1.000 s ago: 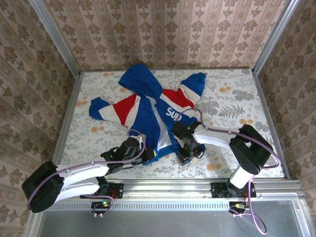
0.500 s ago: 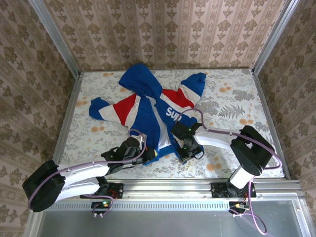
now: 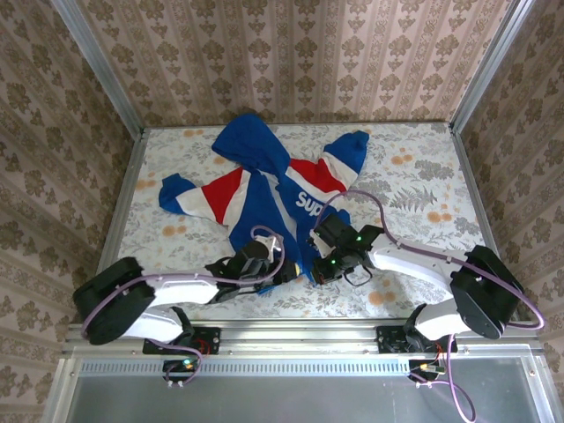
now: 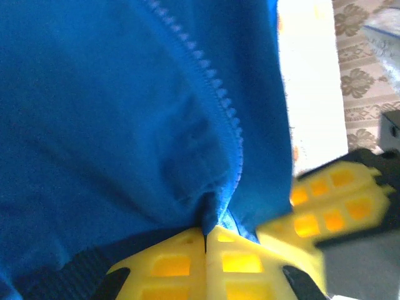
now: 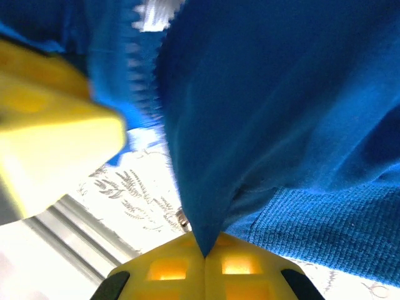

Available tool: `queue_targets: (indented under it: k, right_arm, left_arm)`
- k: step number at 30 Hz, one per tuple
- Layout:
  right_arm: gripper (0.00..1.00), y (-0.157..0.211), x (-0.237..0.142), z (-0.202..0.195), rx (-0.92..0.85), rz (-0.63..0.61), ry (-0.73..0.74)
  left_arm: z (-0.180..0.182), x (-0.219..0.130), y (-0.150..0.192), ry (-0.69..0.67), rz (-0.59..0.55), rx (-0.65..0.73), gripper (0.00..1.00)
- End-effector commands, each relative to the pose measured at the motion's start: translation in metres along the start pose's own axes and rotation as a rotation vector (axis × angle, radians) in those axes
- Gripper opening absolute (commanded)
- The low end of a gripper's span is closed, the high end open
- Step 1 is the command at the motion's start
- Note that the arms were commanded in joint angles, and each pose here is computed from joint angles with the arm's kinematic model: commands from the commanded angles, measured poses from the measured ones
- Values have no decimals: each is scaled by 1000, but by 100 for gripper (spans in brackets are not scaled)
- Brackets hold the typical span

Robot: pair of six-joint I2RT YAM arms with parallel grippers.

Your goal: Zip up the jacket

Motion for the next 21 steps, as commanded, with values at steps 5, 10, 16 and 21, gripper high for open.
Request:
queue_targets:
  k: [5,10,16,21]
  right_arm:
    - [12,9,15,6,7,73,-97]
    - [21,8,27,3,23,104,-80]
    - [34,6,34,-13,47,113,70]
    - [32,4,33,-15,59,97,91]
  left_arm:
    - [5,27,3,15,-23,-85,0]
    - [11,34,9,29,-33,-111,0]
    - [15,34,11,16,-28,-108,0]
    - [16,32,13,9,-13,-102,0]
Point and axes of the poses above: each hand's point on the last joint's axis, 136 mm out from that joint toward the fingers, its own x axis out along the fingers, its own z axis along the line the jaws close on, y = z × x, the point moved 6 cm from there along -x, back along the fingers, and after that the axes turned 13 degrees about x, right-handed, at the moved point
